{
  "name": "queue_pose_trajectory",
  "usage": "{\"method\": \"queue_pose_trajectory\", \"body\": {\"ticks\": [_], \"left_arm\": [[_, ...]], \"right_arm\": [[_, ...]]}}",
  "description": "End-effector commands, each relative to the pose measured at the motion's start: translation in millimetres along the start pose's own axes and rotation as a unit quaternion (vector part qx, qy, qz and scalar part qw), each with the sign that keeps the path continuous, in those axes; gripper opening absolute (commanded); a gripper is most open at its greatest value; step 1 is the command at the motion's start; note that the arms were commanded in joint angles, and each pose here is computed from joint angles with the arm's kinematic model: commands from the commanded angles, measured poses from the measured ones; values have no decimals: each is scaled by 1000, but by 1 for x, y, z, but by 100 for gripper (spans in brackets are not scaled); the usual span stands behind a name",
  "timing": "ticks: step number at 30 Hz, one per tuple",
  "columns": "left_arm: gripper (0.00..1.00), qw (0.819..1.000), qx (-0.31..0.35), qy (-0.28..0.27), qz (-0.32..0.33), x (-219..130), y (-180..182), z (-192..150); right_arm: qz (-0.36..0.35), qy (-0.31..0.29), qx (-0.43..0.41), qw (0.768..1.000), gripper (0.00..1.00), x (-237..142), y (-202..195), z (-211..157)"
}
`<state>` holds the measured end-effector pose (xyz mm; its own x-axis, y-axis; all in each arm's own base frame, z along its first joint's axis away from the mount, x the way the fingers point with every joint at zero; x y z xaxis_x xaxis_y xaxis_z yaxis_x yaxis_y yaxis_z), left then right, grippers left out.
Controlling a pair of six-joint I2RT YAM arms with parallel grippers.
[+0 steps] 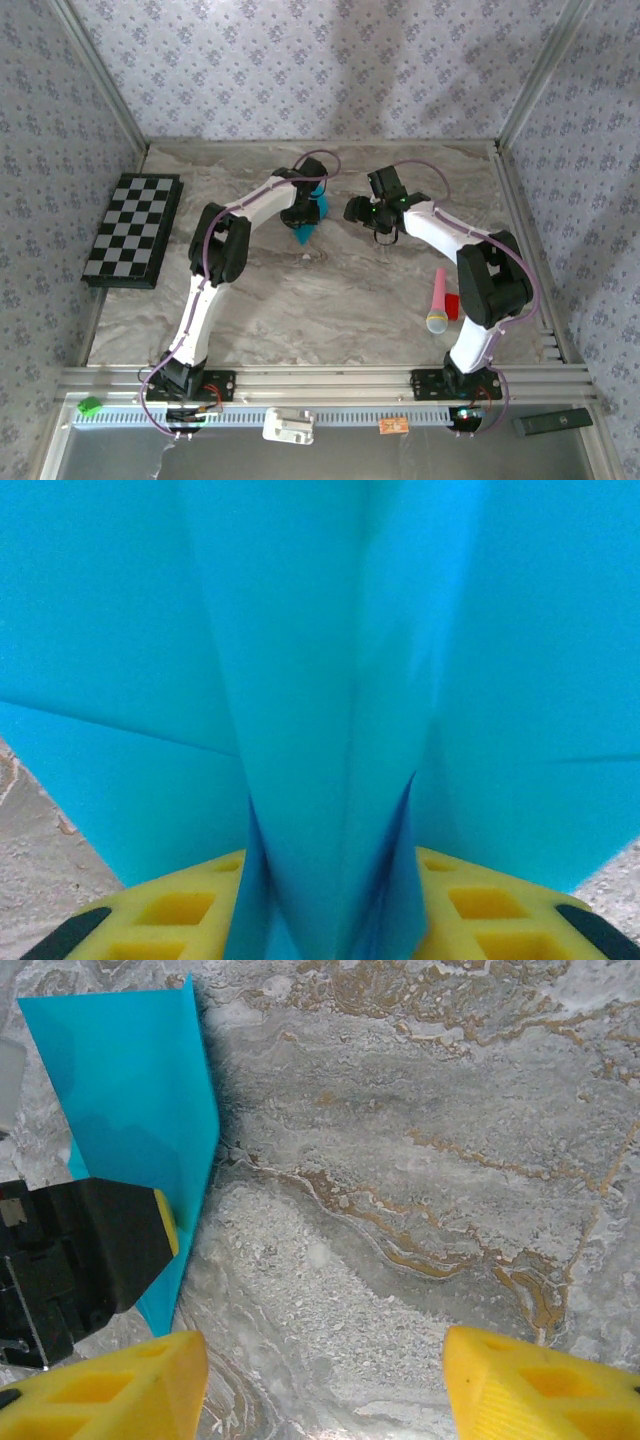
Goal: Fold a paper plane with a square sheet of paper (pick it up from the middle)
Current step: Move the paper plane to the top-center of the table.
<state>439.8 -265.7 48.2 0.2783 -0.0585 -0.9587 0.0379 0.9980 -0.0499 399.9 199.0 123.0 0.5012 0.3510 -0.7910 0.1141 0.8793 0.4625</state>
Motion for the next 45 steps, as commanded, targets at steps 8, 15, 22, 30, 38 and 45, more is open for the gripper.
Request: {"method": "queue_pose_trajectory", "body": {"ticks": [8,15,22,30,38,45], "left_arm": [[40,1000,0,14,9,0,-2,-4],[41,999,-6,31,23,13,2,-13],[44,998,-13,51,33,29,5,-23],[51,999,-16,44,14,25,0,-18],[51,1000,-2,-8,-30,-24,-13,11],[60,997,-44,-48,-37,-74,-4,26]], "right_arm": [[-7,-25,-8,1000,77,-12,-4,6],[-7,-30,-8,999,78,-15,-3,8],[-8,-29,-9,999,79,-15,-4,7],[-8,-30,-9,999,79,-16,-3,8],[-9,-32,-9,999,79,-18,-3,8],[-13,-35,-8,999,79,-20,-5,9]]}}
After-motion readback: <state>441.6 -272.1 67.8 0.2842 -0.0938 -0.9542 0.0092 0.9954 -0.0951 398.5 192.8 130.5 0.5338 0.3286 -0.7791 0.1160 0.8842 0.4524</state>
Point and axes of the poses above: each hand's point on the last joint's axis, 136 mm out from that joint toward the fingers, its own x axis out along the fingers, its own y axis along the line the jaws close on, z = x × y, the point moved 2 cm from there along -x, back along the fingers, and after that the axes turned 3 degrees about x, right-handed, at the moved point
